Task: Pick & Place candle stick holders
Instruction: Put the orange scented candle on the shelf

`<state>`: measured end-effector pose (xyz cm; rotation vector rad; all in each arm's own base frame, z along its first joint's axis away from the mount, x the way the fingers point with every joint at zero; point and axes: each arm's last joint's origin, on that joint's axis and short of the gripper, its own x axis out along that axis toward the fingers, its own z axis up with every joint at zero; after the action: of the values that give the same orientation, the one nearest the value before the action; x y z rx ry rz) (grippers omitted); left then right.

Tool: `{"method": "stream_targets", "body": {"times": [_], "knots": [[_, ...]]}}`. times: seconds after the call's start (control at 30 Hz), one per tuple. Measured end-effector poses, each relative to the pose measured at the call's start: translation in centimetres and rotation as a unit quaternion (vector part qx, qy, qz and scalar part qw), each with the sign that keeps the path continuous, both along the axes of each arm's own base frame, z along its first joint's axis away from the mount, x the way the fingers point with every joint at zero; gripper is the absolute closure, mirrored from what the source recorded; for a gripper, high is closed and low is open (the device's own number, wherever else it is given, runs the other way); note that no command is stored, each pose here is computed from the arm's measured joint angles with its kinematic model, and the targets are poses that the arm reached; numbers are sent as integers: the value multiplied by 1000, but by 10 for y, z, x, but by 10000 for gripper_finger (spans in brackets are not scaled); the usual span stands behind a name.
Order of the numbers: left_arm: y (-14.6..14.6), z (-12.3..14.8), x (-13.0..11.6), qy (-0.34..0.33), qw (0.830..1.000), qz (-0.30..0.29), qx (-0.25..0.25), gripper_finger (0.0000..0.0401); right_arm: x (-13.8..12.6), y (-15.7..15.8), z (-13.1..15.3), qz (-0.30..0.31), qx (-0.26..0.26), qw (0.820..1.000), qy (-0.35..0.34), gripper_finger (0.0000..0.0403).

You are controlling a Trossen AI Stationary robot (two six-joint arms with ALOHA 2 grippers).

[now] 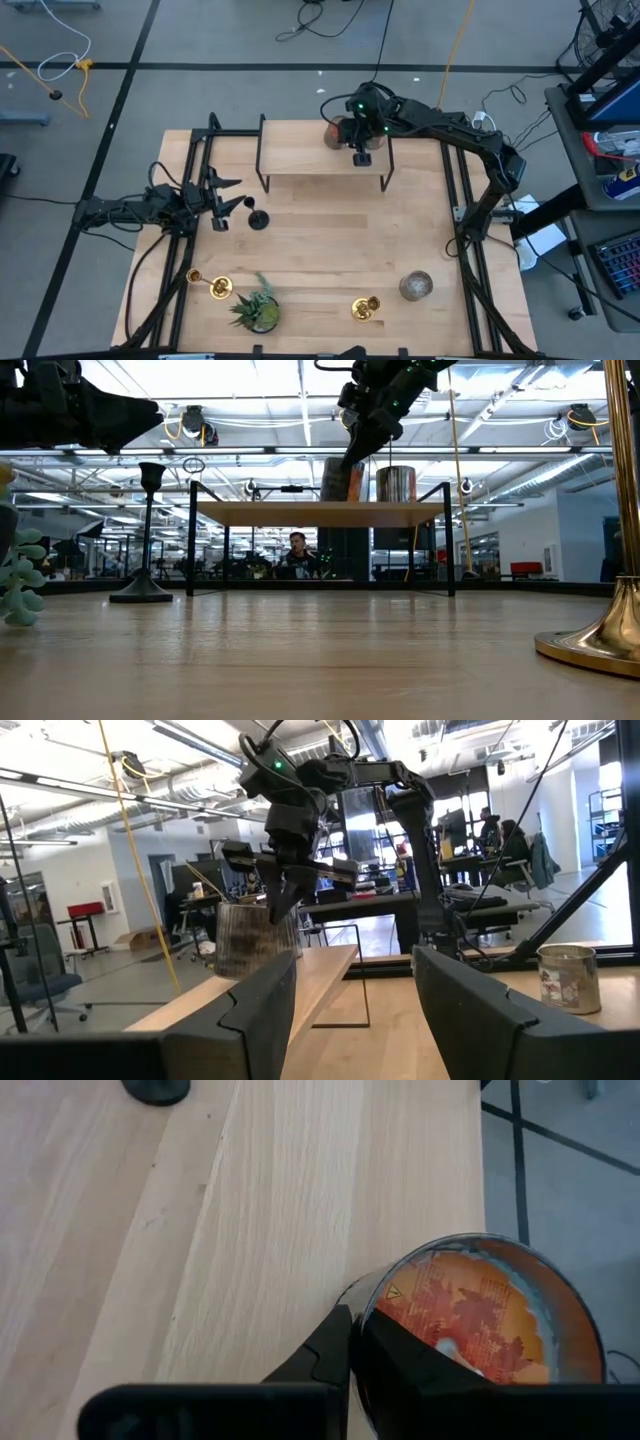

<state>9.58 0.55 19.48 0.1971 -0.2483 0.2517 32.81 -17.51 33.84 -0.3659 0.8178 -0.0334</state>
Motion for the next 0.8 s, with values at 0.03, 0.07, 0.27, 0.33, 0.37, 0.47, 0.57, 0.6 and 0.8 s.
{"method": "stream_targets", "body": {"times": [0.03, 0.07, 0.27, 0.33, 0.37, 0.47, 0.57, 0.6, 0.8], "knots": [[0, 0, 0, 0, 1000, 0, 0, 190, 0, 0, 0, 1, -2, 1000, -2, 387], [0, 0, 0, 0, 1000, 0, 0, 190, 0, 0, 1, 1, -3, 1000, -3, 387], [0, 0, 0, 1, 1000, 1, 3, 190, 2, 0, -2, 14, -12, 1000, 4, 387], [0, 0, 0, 1, 1000, 1, 3, 190, 3, -1, -4, 17, -12, 1000, 8, 387], [0, 0, 0, 1, 1000, 1, 4, 190, 3, -1, -5, 18, -11, 1000, 9, 387], [0, 0, 0, 2, 1000, 3, 9, 190, 3, -1, -5, 18, -11, 1000, 9, 387], [0, 0, 0, 3, 1000, 3, 10, 190, 3, -1, -5, 17, -12, 1000, 8, 385], [0, 0, 0, 3, 1000, 3, 11, 190, 3, -1, -5, 17, -13, 1000, 8, 381], [0, 0, 0, 3, 1000, 3, 11, 190, 4, -1, -4, 19, -19, 1000, 3, 332]]}}
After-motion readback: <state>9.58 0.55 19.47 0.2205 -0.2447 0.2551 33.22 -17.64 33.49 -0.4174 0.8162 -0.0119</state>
